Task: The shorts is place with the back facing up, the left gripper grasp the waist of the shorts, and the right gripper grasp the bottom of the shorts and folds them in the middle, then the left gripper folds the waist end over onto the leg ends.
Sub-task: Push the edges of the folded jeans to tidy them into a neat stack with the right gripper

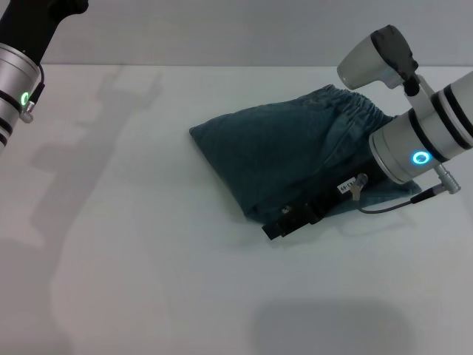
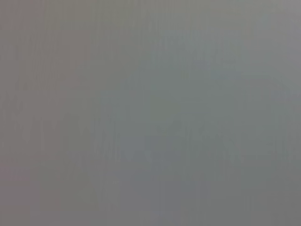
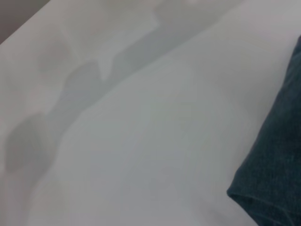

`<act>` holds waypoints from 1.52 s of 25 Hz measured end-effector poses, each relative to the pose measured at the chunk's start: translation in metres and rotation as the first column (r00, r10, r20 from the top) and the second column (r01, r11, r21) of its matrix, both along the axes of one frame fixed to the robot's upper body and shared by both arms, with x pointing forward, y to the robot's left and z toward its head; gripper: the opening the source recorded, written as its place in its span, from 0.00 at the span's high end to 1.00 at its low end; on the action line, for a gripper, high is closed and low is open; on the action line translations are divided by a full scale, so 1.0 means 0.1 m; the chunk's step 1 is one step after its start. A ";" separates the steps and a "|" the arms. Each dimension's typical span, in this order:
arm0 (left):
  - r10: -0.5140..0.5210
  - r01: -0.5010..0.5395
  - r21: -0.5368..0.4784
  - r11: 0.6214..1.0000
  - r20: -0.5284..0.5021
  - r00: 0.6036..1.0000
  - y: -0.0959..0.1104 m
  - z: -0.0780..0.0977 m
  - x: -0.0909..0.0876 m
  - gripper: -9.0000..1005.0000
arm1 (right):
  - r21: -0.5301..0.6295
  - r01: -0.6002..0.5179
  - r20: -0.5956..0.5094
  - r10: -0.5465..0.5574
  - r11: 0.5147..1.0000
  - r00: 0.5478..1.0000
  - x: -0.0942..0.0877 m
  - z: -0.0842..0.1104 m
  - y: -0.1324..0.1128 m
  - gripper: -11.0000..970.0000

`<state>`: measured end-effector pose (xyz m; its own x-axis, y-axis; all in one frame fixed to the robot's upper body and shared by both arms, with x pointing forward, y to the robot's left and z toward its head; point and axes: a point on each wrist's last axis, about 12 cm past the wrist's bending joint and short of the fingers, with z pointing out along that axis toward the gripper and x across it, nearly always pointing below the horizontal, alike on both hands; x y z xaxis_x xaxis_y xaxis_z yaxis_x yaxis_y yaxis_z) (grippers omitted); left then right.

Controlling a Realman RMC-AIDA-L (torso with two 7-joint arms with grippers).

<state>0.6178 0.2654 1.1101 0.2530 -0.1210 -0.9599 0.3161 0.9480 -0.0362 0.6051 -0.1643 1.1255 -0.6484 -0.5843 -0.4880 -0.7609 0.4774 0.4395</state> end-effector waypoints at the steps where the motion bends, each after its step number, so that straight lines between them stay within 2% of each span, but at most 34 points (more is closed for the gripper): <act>1: 0.000 0.000 0.000 1.000 0.000 1.000 0.00 0.00 0.00 0.20 | -0.001 0.005 0.002 -0.005 1.000 1.000 0.00 -0.01 0.00 0.33; 18: -0.016 0.016 -0.001 1.000 0.014 1.000 -0.02 -0.02 -0.05 0.20 | -0.022 0.086 0.106 -0.083 0.996 0.991 0.18 -0.05 0.09 0.32; 28: -0.021 0.021 -0.002 1.000 0.020 1.000 -0.02 -0.02 -0.06 0.20 | -0.014 0.148 0.208 -0.141 0.989 0.968 0.34 -0.04 0.15 0.32; 34: -0.024 0.024 0.003 1.000 0.014 1.000 -0.03 -0.03 -0.06 0.20 | 0.097 0.091 0.280 -0.115 0.991 0.953 0.35 0.02 0.26 0.33; 36: -0.026 0.025 0.004 1.000 0.012 1.000 -0.03 -0.03 -0.06 0.20 | 0.165 -0.006 0.323 -0.049 0.986 0.945 0.26 0.04 0.27 0.33; 38: -0.028 0.028 0.006 1.000 0.009 1.000 -0.03 -0.04 -0.07 0.20 | 0.195 -0.044 0.337 -0.025 0.980 0.941 0.21 0.05 0.26 0.32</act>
<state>0.6108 0.2622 1.1061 0.2586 -0.1224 -0.9582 0.3428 0.9390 -0.0274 0.6265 -0.1384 1.1307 -0.4215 -0.4592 -0.7820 -0.8842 0.3996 0.2420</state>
